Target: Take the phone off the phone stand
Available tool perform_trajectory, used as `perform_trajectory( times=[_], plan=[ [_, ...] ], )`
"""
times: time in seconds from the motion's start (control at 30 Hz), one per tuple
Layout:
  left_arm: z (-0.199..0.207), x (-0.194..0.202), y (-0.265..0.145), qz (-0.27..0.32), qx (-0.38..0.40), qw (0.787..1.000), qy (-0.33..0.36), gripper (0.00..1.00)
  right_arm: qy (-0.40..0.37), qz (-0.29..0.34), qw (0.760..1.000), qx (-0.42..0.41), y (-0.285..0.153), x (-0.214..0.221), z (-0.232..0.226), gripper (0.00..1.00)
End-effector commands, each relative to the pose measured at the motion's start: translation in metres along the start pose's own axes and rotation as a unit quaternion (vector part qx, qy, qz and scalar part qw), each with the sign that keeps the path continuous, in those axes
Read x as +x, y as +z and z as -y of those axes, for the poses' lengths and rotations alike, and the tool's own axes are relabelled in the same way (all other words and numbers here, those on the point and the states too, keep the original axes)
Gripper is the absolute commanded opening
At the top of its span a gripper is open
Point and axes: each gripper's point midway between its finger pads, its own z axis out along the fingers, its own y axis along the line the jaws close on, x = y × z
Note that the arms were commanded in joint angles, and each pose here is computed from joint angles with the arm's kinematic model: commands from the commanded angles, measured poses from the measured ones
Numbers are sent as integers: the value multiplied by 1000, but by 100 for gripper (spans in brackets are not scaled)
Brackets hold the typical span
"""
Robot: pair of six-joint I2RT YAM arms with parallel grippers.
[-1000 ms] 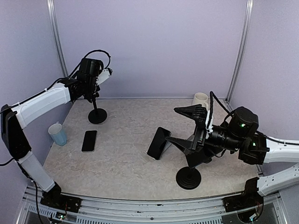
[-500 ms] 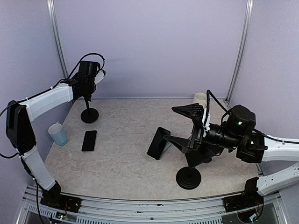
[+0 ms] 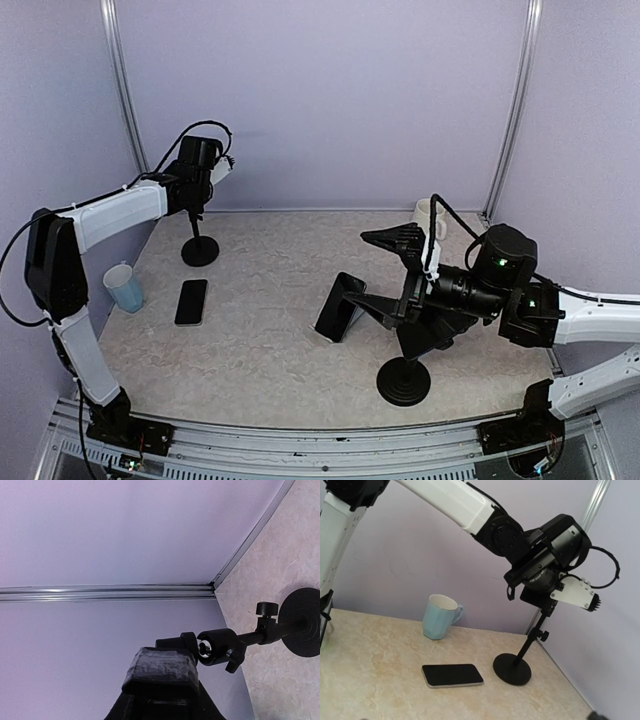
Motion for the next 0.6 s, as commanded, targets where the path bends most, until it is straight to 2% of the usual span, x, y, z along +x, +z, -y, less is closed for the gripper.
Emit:
perform_trajectory(
  times=[0.0,0.2,0.43,0.5,0.57],
  plan=[
    [-36,-3,-5,11,-41,997,-64,33,-2,17,1000,5,3,-14,8,93],
    [-23,1,-9,14,-13,998,-63,57,-4,20,1000,7,4,-15,10,94],
    [-14,3,-21,22,13,997,-67,73,-3,27,1000,6,2,-21,11,94],
    [-8,4,-25,21,24,997,-65,82,-4,28,1000,6,2,-22,11,94],
    [-3,3,-31,23,36,997,-64,97,-3,28,1000,5,2,-22,11,94]
  ],
)
